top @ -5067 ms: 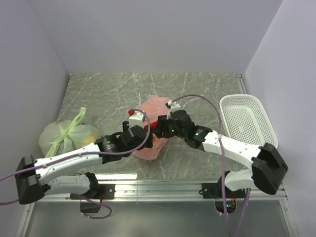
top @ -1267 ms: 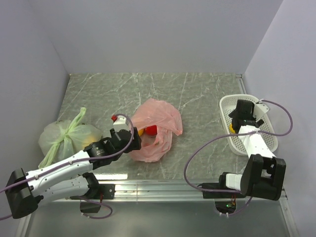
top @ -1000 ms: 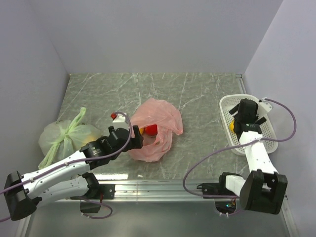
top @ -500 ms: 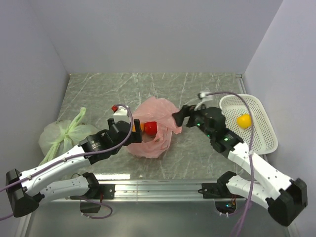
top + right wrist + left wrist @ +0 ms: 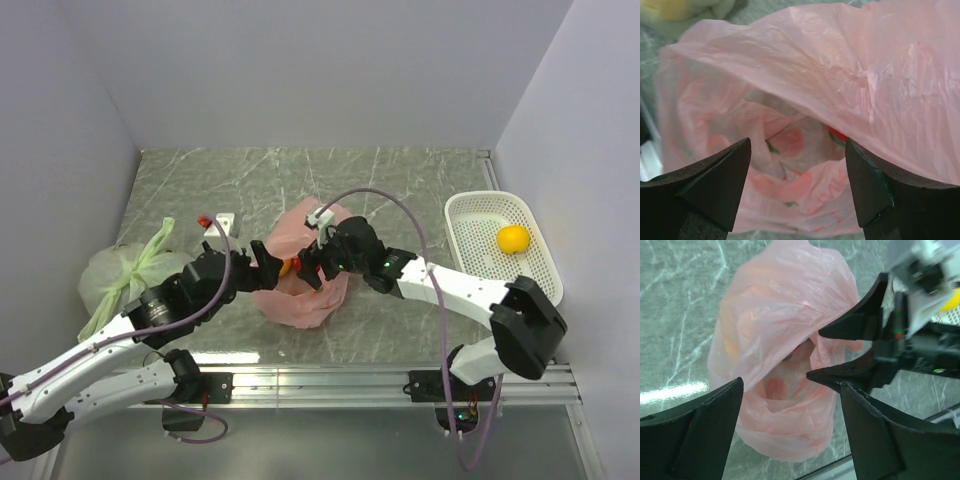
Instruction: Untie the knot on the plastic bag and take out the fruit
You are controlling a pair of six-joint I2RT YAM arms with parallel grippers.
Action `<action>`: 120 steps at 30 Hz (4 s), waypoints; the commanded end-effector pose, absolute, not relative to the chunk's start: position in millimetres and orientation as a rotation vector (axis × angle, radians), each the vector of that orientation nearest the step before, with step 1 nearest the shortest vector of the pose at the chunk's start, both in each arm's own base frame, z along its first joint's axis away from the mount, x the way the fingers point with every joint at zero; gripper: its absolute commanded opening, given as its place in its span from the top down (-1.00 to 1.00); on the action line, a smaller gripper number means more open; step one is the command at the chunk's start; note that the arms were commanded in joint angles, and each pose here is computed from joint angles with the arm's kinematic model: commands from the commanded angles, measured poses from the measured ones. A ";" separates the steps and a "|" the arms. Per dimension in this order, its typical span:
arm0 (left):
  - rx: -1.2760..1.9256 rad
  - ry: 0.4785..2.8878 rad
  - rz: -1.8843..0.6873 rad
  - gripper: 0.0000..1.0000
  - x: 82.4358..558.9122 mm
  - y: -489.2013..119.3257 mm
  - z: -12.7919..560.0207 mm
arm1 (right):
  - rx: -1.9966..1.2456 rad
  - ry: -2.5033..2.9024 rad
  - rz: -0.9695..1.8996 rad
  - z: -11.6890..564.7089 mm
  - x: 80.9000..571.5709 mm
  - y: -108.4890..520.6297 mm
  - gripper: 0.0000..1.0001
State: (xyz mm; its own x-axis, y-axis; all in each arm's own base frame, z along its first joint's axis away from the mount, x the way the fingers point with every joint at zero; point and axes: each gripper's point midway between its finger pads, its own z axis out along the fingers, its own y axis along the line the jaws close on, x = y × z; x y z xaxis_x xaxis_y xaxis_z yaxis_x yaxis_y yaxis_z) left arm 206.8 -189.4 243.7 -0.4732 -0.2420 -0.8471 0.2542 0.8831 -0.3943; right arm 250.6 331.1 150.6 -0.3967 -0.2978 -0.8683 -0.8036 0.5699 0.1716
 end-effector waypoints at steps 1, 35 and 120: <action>-0.068 1.952 -0.531 -0.69 214.0 -177.5 245.1 | -0.933 1.854 0.678 162.7 274.4 344.4 -0.64; -0.126 2.211 -0.281 0.84 241.6 -186.8 114.8 | -0.996 2.051 0.367 61.6 321.8 342.2 0.47; -0.268 2.154 -0.358 0.98 235.5 -170.5 122.8 | -0.627 2.021 0.937 150.9 271.0 352.3 -0.41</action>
State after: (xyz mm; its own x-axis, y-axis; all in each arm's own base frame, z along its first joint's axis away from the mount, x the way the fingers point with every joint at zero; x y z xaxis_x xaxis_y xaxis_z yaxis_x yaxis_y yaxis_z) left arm 224.0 -172.7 104.0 -0.6164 -0.3074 -0.7250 -0.0472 0.9334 -0.3556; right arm 245.9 344.0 137.4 -0.5884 -0.1605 -0.7925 -0.7111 0.5692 0.4127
